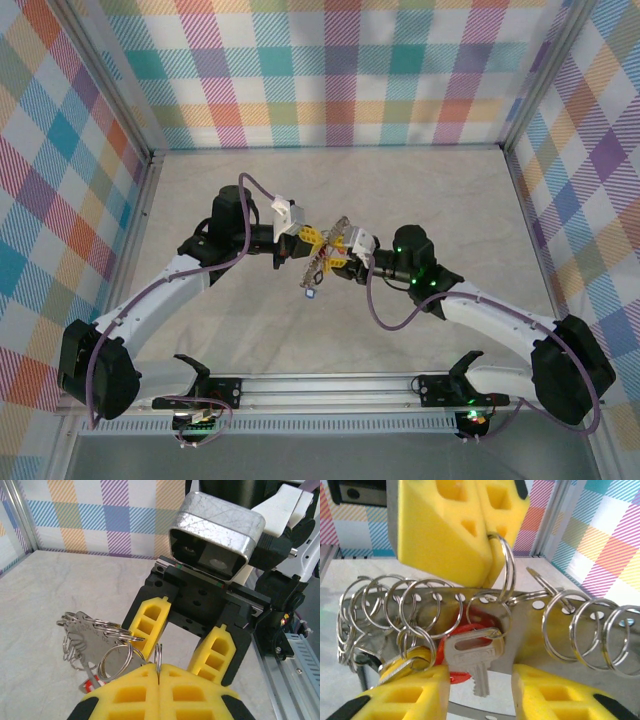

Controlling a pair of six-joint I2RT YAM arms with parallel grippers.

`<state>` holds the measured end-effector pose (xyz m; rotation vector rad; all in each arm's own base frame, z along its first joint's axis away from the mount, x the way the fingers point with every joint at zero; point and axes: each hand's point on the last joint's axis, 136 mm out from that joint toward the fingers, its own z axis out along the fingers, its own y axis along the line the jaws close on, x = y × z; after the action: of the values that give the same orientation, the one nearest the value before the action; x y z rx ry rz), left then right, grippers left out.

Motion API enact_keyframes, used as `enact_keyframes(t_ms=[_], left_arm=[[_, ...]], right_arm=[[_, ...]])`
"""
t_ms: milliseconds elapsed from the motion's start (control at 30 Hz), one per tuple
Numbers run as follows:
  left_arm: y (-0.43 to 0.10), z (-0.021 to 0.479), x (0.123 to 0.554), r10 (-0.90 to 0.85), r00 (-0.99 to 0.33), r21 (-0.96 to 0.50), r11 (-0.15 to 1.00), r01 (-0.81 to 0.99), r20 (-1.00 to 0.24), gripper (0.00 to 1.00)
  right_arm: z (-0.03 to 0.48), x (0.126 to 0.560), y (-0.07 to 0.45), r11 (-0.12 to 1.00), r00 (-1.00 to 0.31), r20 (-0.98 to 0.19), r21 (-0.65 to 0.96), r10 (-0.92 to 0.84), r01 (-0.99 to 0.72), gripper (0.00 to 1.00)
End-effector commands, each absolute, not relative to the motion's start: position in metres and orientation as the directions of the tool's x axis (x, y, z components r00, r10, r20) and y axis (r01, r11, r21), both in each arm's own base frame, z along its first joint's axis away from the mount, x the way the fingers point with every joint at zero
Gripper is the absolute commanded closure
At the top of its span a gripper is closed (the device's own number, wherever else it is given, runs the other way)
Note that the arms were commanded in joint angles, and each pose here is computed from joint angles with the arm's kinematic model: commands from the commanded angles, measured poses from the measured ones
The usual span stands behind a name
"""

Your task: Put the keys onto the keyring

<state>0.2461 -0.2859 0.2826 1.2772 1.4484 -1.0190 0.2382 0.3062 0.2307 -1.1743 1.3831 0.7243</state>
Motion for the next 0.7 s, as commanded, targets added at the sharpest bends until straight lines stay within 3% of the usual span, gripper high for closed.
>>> enact_keyframes(t_ms=[0, 300, 500, 667], left_arm=[[-0.284, 0.303, 0.242, 0.184, 0.031, 0.053, 0.116, 0.992, -0.982, 1.00], [-0.283, 0.302, 0.244, 0.186, 0.029, 0.053, 0.128, 0.990, -0.982, 1.00], [-0.283, 0.302, 0.246, 0.188, 0.028, 0.055, 0.137, 0.989, -0.982, 1.00], [-0.282, 0.301, 0.246, 0.189, 0.028, 0.056, 0.141, 0.988, -0.982, 1.00]], right_arm=[[0.239, 0.238, 0.310, 0.336, 0.137, -0.970, -0.199, -0.199, -0.921, 0.57], [0.233, 0.233, 0.317, 0.347, 0.117, -0.974, -0.179, -0.194, -0.920, 0.56], [0.233, 0.248, 0.314, 0.447, 0.102, -0.973, -0.188, -0.209, -0.875, 0.57], [0.233, 0.253, 0.310, 0.484, 0.101, -0.969, -0.201, -0.225, -0.852, 0.68]])
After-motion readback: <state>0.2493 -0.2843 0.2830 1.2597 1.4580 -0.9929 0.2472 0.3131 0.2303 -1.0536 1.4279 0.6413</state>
